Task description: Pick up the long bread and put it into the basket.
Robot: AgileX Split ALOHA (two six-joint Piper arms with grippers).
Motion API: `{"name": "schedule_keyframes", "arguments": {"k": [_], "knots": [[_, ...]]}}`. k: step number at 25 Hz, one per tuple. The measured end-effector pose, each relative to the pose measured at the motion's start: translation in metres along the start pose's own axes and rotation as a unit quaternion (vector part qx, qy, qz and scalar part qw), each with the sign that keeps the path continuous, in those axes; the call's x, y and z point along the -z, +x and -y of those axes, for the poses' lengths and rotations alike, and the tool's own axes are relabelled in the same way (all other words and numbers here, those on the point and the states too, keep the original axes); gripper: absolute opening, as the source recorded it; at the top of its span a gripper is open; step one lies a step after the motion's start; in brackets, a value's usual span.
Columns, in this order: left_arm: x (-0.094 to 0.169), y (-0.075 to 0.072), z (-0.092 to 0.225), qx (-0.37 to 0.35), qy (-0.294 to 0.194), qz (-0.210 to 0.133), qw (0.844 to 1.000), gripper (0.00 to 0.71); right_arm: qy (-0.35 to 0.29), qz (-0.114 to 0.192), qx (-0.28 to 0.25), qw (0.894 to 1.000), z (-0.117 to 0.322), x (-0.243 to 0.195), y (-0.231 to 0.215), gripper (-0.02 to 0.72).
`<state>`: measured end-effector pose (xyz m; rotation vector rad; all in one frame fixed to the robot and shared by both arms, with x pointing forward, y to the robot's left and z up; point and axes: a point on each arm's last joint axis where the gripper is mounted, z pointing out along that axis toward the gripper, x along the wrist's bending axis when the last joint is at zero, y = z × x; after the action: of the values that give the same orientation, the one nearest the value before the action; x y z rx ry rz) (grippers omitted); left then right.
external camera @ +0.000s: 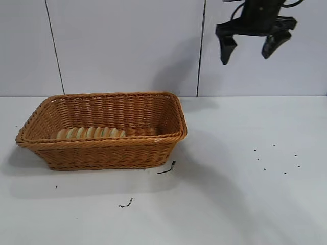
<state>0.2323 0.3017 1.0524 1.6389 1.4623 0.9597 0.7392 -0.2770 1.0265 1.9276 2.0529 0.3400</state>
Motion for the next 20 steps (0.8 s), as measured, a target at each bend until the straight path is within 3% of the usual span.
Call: {"name": "schedule_keyframes", "arguments": {"k": [6, 12, 20], "knots": [[0.000, 0.000, 0.000, 0.000, 0.000, 0.000, 1.000, 0.696, -0.014, -0.004, -0.002, 1.000, -0.002, 0.016, 0.001, 0.693], [0.000, 0.000, 0.000, 0.000, 0.000, 0.000, 1.000, 0.696, -0.061, -0.005, -0.005, 0.998, 0.011, 0.090, -0.003, 0.693], [0.000, 0.000, 0.000, 0.000, 0.000, 0.000, 1.000, 0.696, -0.064, -0.005, -0.005, 0.998, 0.096, 0.181, -0.006, 0.693]]}}
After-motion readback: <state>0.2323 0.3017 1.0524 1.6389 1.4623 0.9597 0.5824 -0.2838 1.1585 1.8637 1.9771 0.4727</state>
